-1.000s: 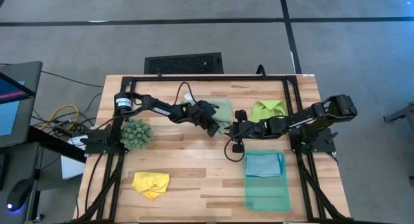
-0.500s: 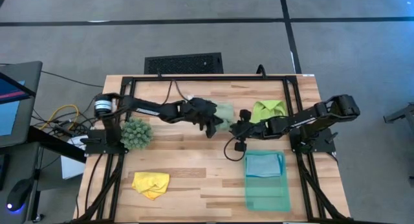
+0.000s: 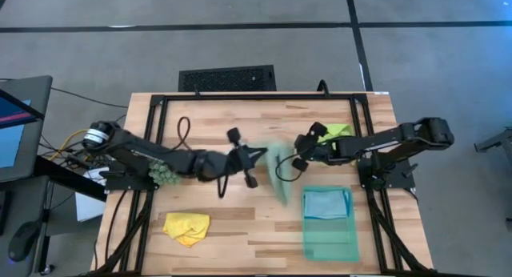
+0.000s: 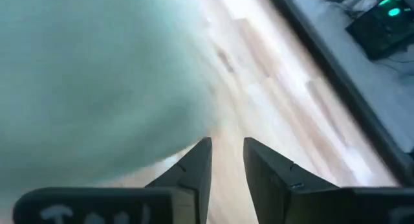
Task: Fold microfiber towels
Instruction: Fold the green microfiber cloth
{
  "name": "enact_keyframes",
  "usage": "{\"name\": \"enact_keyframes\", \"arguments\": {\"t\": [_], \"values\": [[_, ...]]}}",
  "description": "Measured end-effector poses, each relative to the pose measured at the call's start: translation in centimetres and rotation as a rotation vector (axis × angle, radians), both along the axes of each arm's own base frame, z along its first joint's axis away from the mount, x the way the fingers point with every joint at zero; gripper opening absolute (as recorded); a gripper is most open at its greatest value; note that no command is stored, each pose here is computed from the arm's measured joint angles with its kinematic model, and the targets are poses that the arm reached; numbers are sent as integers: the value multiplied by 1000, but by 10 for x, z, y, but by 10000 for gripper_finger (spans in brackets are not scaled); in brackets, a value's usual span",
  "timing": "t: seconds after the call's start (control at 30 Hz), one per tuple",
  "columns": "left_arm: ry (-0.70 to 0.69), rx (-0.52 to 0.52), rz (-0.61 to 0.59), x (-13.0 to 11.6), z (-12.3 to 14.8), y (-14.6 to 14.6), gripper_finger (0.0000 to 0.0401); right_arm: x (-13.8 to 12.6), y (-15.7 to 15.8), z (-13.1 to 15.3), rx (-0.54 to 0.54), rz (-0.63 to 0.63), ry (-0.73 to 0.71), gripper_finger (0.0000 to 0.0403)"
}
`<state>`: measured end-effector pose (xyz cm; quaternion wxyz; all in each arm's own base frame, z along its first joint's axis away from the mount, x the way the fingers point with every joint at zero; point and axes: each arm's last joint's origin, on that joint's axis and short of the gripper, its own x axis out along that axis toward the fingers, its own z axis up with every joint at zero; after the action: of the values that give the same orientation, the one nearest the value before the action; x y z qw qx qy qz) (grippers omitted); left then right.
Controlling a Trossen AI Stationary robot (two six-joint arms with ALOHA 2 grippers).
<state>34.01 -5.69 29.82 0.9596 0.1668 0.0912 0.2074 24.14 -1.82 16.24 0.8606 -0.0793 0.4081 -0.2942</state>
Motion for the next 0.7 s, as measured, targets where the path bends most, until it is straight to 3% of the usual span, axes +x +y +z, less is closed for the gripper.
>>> {"name": "enact_keyframes", "arguments": {"t": [0.1, 0.27, 0.4, 0.53, 0.6, 0.7], "values": [[13, 108, 145, -7, 4, -15, 0, -7, 1, 9, -39, -23, -2, 113], [-4, 189, 205, -10, 14, -23, 0, -16, 7, 30, -82, -6, -82, 113], [-47, 223, 298, -6, 55, -10, 0, -23, 16, 43, -77, 34, -138, 113], [-32, 233, 323, -2, 104, 23, 0, -28, 24, 50, -79, 68, -167, 113], [-11, 178, 244, -1, 125, 51, 0, -29, 27, 52, -80, 79, -175, 113], [-15, -37, 59, -3, 146, 99, 0, -29, 28, 52, -83, 82, -172, 113]]}}
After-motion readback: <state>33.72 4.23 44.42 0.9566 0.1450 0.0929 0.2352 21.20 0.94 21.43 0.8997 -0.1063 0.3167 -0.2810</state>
